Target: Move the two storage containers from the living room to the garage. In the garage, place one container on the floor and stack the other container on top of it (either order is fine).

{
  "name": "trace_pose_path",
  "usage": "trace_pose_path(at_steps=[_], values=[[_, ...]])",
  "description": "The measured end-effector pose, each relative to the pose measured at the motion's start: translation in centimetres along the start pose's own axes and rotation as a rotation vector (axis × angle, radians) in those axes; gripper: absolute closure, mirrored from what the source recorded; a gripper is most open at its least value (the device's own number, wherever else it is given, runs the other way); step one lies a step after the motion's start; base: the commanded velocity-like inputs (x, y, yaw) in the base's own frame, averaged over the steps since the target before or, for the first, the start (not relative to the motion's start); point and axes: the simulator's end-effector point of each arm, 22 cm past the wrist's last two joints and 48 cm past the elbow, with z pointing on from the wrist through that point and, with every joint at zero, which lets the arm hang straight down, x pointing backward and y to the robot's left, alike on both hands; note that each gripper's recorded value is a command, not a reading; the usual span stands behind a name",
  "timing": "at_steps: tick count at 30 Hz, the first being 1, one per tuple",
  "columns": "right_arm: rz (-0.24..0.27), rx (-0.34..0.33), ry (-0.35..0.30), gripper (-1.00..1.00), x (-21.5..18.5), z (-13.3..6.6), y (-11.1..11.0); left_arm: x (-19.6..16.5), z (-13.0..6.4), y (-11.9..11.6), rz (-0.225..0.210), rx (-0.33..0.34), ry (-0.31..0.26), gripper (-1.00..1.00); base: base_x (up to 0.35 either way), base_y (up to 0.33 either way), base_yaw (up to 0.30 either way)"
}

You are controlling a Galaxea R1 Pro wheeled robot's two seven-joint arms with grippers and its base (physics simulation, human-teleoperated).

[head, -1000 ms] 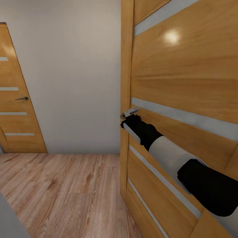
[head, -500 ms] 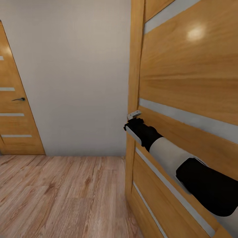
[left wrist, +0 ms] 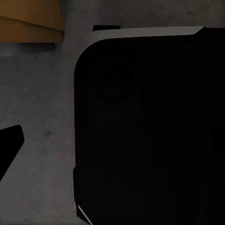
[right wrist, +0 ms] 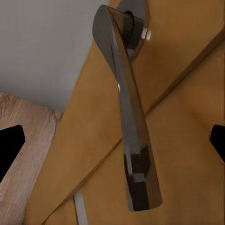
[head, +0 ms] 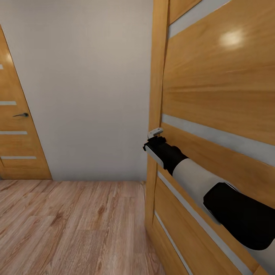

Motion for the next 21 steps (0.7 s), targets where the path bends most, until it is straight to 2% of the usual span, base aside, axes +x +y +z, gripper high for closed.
trace_pose_path(at_steps=[3,12,21], values=[[0.001,0.000,0.001,-1.00,0.02,-0.01,-0.01,0.00,-0.01,0.00,0.000,0.000,0.000,-1.00,0.149,-0.073,0.000],[0.000,0.000,0.000,-1.00,0.01,0.01,0.01,0.01,0.00,0.00,0.000,0.000,0.000,-1.00,0.019,-0.005,0.000],[0.004,-0.003,0.001,-1.00,0.03,0.01,0.07,0.00,0.00,0.00,0.000,0.000,0.000,-1.00,0.133,0.000,0.000]])
